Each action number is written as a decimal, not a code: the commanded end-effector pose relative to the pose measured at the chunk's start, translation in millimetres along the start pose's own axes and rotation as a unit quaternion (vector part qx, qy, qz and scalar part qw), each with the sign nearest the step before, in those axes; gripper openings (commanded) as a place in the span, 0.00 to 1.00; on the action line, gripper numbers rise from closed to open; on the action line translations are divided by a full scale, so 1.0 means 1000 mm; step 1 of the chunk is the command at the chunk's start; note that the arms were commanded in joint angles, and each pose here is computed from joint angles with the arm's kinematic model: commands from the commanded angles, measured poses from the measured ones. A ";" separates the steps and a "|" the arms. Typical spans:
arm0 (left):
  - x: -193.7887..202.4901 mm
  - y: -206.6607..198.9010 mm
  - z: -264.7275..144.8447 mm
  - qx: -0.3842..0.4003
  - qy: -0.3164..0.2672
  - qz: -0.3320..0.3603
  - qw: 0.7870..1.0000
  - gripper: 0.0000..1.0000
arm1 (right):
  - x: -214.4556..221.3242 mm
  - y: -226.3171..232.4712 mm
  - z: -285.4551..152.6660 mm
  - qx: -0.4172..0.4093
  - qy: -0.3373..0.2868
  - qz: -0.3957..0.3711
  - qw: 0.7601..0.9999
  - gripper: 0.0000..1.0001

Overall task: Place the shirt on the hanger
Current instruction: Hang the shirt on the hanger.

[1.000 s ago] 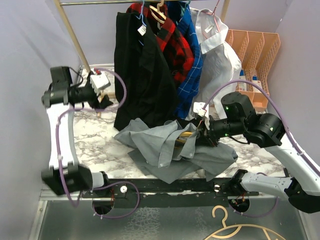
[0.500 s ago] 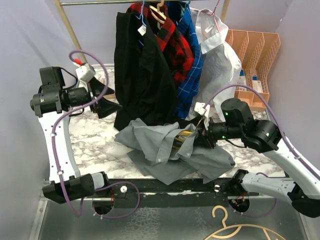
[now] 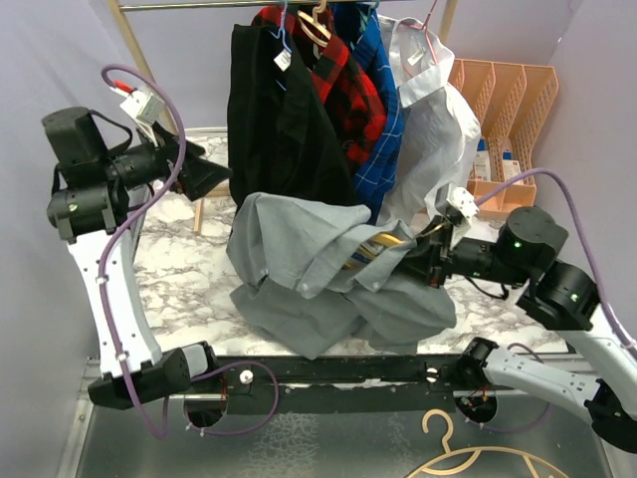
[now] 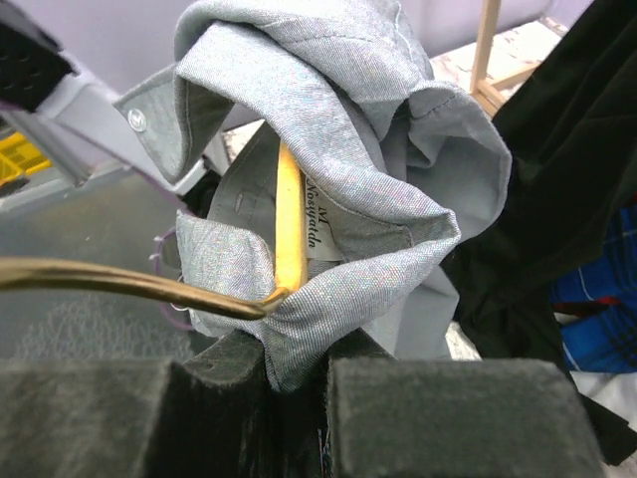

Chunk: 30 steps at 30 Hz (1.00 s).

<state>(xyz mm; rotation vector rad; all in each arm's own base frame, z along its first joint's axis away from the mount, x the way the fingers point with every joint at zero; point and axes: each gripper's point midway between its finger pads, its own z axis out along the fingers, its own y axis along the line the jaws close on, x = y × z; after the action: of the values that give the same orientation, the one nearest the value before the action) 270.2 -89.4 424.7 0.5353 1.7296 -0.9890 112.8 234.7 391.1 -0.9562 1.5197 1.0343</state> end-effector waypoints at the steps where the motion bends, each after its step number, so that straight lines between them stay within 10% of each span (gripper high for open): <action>1: -0.031 -0.004 -0.022 -0.115 0.000 0.143 0.983 0.99 | -0.013 -0.011 0.014 0.015 -0.049 -0.002 0.999 0.01; 5: -0.032 -0.044 -0.027 -0.057 0.012 0.230 0.972 0.99 | 0.040 -0.029 0.038 0.023 0.076 0.020 0.997 0.01; 10: 0.005 -0.063 -0.029 0.001 0.049 0.252 0.967 0.99 | 0.014 -0.006 0.028 -0.027 -0.004 -0.014 1.000 0.01; 16: 0.024 -0.067 -0.022 0.039 0.061 0.237 0.969 0.99 | 0.065 -0.007 0.034 -0.057 0.143 0.001 0.988 0.01; 30: 0.091 -0.100 0.042 0.179 0.217 0.218 0.935 0.84 | 0.059 -0.026 0.054 -0.053 0.173 -0.041 0.983 0.01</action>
<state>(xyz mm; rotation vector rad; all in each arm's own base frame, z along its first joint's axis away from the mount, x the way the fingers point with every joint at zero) 201.9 -179.5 384.6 1.2994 1.6542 -0.9449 141.0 269.2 298.6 -1.2930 1.8183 0.9373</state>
